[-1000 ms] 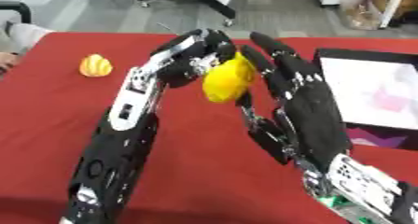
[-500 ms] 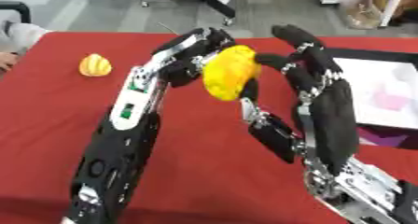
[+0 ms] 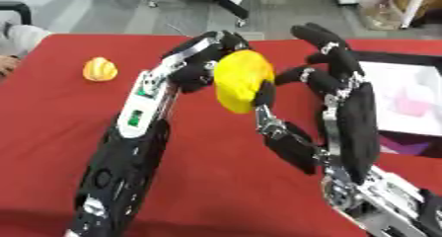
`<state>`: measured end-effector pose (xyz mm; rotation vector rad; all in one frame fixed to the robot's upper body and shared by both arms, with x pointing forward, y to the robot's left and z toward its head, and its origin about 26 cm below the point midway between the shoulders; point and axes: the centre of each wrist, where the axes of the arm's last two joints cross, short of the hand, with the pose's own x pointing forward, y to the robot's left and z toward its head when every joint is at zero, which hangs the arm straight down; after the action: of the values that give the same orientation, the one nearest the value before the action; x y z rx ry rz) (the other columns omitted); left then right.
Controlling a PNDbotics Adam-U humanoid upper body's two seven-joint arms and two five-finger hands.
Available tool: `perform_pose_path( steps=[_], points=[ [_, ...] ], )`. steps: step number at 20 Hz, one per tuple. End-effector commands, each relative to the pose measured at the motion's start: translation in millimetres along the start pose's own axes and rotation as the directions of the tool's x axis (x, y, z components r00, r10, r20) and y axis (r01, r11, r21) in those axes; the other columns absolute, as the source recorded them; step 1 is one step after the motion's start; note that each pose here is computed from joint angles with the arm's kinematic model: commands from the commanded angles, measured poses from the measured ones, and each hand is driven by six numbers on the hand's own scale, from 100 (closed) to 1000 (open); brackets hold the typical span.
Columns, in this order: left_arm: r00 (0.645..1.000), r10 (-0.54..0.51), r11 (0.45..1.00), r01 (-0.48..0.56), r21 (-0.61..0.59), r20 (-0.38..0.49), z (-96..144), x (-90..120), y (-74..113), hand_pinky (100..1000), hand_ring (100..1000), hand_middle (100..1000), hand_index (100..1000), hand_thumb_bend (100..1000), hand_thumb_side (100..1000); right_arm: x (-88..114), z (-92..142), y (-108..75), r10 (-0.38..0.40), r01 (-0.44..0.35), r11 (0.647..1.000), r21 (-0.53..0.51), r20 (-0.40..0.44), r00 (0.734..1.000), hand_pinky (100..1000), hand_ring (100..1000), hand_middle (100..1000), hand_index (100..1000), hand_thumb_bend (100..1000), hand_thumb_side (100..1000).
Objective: Pick up the objects with one hand, pass them to the other hand, and then place them into the box on the other side of the table.
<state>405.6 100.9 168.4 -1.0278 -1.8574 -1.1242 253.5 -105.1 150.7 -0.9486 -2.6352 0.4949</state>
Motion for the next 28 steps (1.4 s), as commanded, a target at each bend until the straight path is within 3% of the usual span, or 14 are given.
perform_pose_path(
  steps=[1,6,8,9,11,12,14,18,19,20,21,23,28],
  points=[
    [0.999,-0.027,0.999,0.027,-0.027,0.019,-10.1,8.7,1.2,563,324,197,312,100,452,0.2,-7.7,-4.9,0.052,-0.056,0.993,-0.107,-0.044,0.998,574,838,770,388,100,470],
    [0.999,-0.025,0.999,0.026,-0.031,0.022,-11.4,8.9,0.3,566,326,198,314,100,453,0.8,-7.2,-4.6,0.051,-0.056,0.993,-0.105,-0.045,0.998,574,839,766,373,100,470],
    [0.999,-0.025,0.999,0.026,-0.032,0.024,-11.7,9.2,0.2,567,327,199,315,100,455,1.0,-6.8,-4.4,0.053,-0.057,0.993,-0.102,-0.046,0.998,574,842,769,425,100,428],
    [0.999,-0.025,0.999,0.026,-0.032,0.025,-11.8,9.4,0.3,567,327,199,315,100,455,1.2,-6.3,-4.4,0.055,-0.059,0.993,-0.098,-0.047,0.997,576,842,771,441,100,369],
    [0.999,-0.026,0.999,0.027,-0.032,0.026,-11.9,9.7,0.6,568,327,199,315,100,456,1.5,-5.6,-4.2,0.061,-0.065,0.994,-0.086,-0.046,0.997,580,842,774,453,100,147],
    [0.999,-0.026,0.999,0.027,-0.033,0.026,-12.0,9.9,0.8,568,327,199,316,100,456,1.6,-5.4,-4.1,0.067,-0.07,0.994,-0.078,-0.044,0.997,585,839,778,462,100,100],
    [0.999,-0.028,0.999,0.029,-0.035,0.026,-12.6,10.1,1.0,568,328,199,316,100,454,1.6,-4.9,-4.1,0.084,-0.086,0.994,-0.06,-0.034,0.996,592,836,782,476,100,100],
    [0.999,-0.032,0.999,0.033,-0.041,0.025,-13.7,9.6,1.0,569,328,199,317,100,451,-0.5,-4.4,-4.9,0.159,-0.159,0.987,-0.02,0.007,0.987,629,818,811,657,100,100],
    [0.999,-0.032,0.999,0.033,-0.041,0.025,-13.8,9.6,1.2,570,328,200,317,100,452,-0.9,-4.2,-5.1,0.178,-0.178,0.984,-0.01,0.016,0.984,646,813,825,756,100,100],
    [0.999,-0.033,0.999,0.034,-0.041,0.025,-13.8,9.7,1.3,570,329,200,317,100,452,-1.2,-4.0,-5.1,0.195,-0.195,0.981,0.001,0.026,0.98,648,813,827,771,100,100],
    [0.999,-0.034,0.999,0.035,-0.041,0.026,-13.9,9.8,1.5,570,329,200,317,100,452,-1.2,-3.7,-5.1,0.209,-0.21,0.978,0.015,0.035,0.977,664,810,843,869,128,100],
    [0.999,-0.034,0.999,0.036,-0.041,0.028,-14.2,10.2,1.8,571,329,200,317,100,453,-1.3,-3.6,-5.1,0.233,-0.235,0.971,0.043,0.051,0.971,677,810,857,942,183,100],
    [0.999,-0.033,0.999,0.034,-0.04,0.03,-14.4,10.3,1.7,571,330,200,318,100,456,-0.7,-4.0,-4.7,0.265,-0.271,0.958,0.093,0.069,0.962,694,813,881,1000,281,100]
  ],
)
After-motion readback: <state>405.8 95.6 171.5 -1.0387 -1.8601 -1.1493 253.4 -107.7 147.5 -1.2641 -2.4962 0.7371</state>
